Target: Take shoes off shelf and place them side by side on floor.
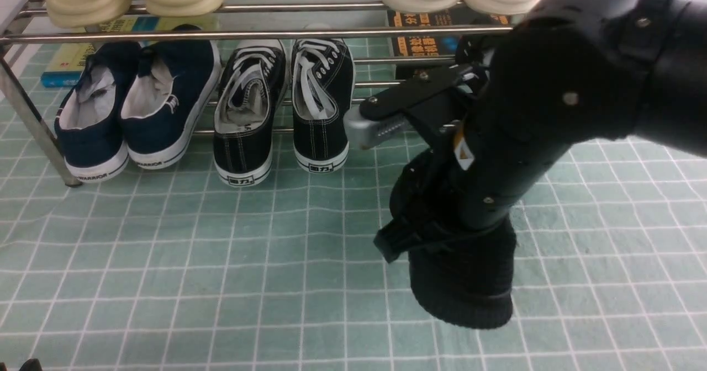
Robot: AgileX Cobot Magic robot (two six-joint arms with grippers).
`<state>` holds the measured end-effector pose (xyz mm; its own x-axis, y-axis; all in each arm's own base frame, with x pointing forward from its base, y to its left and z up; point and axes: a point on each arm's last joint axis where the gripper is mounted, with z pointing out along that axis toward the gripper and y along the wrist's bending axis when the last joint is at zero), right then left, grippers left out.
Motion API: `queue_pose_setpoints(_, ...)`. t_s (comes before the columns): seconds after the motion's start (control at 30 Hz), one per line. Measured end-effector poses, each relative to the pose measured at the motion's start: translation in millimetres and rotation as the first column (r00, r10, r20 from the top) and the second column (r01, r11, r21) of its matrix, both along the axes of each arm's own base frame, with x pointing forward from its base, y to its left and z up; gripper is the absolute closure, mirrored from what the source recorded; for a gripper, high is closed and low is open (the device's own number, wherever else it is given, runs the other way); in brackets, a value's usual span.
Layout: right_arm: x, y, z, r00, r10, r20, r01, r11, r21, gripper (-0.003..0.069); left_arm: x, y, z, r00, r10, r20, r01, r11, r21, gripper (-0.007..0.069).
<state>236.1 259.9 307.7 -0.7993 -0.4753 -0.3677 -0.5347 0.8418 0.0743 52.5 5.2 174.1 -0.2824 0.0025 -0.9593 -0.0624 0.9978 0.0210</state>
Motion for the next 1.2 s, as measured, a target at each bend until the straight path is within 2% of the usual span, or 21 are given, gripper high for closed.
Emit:
queue_pose_setpoints(0.33, 26.8, 21.9, -41.0, 0.998, -0.004, 0.068, 0.005, 1.0, -0.019, 0.0648, 0.0, 0.0, 0.0, 1.0, 0.0, 0.0, 0.0, 1.0, 0.0, 0.0382)
queue_pose_setpoints(0.57, 35.5, 30.6, -62.3, 0.995, -0.085, 0.048, 0.085, 0.996, 0.0, 0.0628, 0.0, 0.0, 0.0, 1.0, 0.0, 0.0, 0.0, 1.0, 0.0, 0.0382)
queue_pose_setpoints(0.67, 36.3, 32.7, -66.9, 0.995, -0.098, 0.035, 0.098, 0.995, 0.006, 0.0586, 0.0, 0.0, 0.0, 1.0, 0.0, 0.0, 0.0, 1.0, 0.0, 0.0382)
queue_pose_setpoints(0.83, 35.1, 34.5, -67.5, 0.994, -0.111, 0.012, 0.11, 0.994, 0.027, 0.0383, 0.0, 0.0, 0.0, 1.0, 0.0, 0.0, 0.0, 1.0, 0.0, 0.0382)
queue_pose_setpoints(0.87, 35.0, 34.6, -67.5, 0.994, -0.111, 0.011, 0.111, 0.993, 0.028, 0.0375, 0.0, 0.0, 0.0, 1.0, 0.0, 0.0, 0.0, 1.0, 0.0, 0.0382)
queue_pose_setpoints(0.93, 33.0, 33.7, -63.5, 0.994, -0.109, -0.012, 0.109, 0.994, 0.013, 0.0288, 0.0, 0.0, 0.0, 1.0, 0.0, 0.0, 0.0, 1.0, 0.0, 0.0382)
queue_pose_setpoints(1.0, 30.6, 31.1, -50.9, 0.998, -0.054, -0.015, 0.054, 0.998, -0.025, 0.0261, 0.0, 0.0, 0.0, 1.0, 0.0, 0.0, 0.0, 1.0, 0.001, 0.0382)
queue_pose_setpoints(1.03, 30.6, 31.0, -50.0, 0.999, -0.048, -0.015, 0.048, 0.998, -0.03, 0.0261, 0.0, 0.0, 0.0, 1.0, 0.0, 0.0, 0.0, 1.0, 0.001, 0.0382)
queue_pose_setpoints(1.1, 29.7, 25.8, -26.6, 1.0, 0.012, 0.0, -0.012, 0.999, -0.048, 0.0307, 0.0, 0.0, 0.0, 1.0, 0.0, 0.0, 0.0, 1.0, 0.001, 0.0382)
queue_pose_setpoints(1.2, 35.8, 13.7, -0.5, 0.999, 0.044, 0.01, -0.043, 0.997, -0.063, 0.0476, 0.0, 0.1, 0.0, 1.0, 0.0, 0.0, 0.0, 1.0, 0.002, 0.0382)
